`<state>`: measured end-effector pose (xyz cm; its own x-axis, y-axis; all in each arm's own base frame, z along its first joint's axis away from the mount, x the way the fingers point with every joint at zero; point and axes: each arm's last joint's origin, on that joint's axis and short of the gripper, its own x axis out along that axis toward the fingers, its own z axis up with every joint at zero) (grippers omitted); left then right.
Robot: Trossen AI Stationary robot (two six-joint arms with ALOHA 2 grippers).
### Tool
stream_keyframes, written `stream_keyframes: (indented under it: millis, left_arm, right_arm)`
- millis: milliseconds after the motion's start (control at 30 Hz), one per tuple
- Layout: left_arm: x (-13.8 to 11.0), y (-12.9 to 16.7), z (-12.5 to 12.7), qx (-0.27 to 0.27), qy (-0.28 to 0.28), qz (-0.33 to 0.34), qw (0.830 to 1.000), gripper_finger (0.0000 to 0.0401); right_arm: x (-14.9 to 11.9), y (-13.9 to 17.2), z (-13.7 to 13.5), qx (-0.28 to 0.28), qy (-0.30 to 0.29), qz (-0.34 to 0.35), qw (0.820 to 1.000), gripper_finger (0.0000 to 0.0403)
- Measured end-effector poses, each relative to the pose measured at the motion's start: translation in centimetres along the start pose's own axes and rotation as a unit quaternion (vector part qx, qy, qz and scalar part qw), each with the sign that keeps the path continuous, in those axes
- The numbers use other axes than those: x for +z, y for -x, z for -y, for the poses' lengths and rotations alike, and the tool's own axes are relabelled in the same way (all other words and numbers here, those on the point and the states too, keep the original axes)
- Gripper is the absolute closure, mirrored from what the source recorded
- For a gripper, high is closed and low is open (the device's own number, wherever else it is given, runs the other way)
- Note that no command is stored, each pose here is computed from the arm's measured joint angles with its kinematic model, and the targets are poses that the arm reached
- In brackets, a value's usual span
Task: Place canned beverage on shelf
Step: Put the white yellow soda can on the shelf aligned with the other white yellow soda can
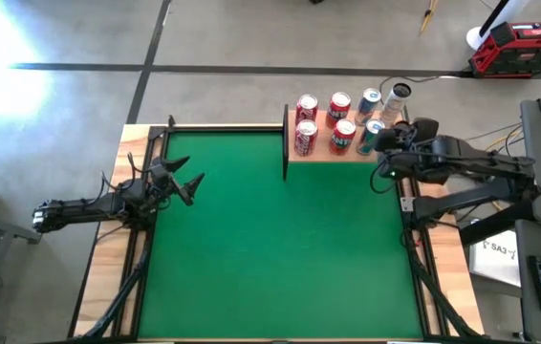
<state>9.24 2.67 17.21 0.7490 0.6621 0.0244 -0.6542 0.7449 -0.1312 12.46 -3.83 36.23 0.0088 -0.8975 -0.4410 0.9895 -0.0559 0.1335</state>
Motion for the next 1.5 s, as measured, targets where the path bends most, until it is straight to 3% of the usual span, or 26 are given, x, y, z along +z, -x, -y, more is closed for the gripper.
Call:
stream_keyframes:
  millis: [267, 633, 1500]
  left_arm:
    - [0.0, 0.0, 0.0, 0.000, 0.000, 0.000, 1.000, 0.0015]
    - [0.0, 0.0, 0.0, 0.000, 0.000, 0.000, 1.000, 0.0015]
    - [0.0, 0.0, 0.0, 0.000, 0.000, 0.000, 1.000, 0.0015]
  right_arm:
    - [0.6, -1.4, 0.3, -0.056, -0.025, 0.008, 0.998, 0.0155]
    - [0.0, -3.4, -1.8, -0.110, -0.030, 0.036, 0.993, 0.0155]
    - [-0.3, -4.5, -1.6, -0.141, -0.063, 0.040, 0.987, 0.0155]
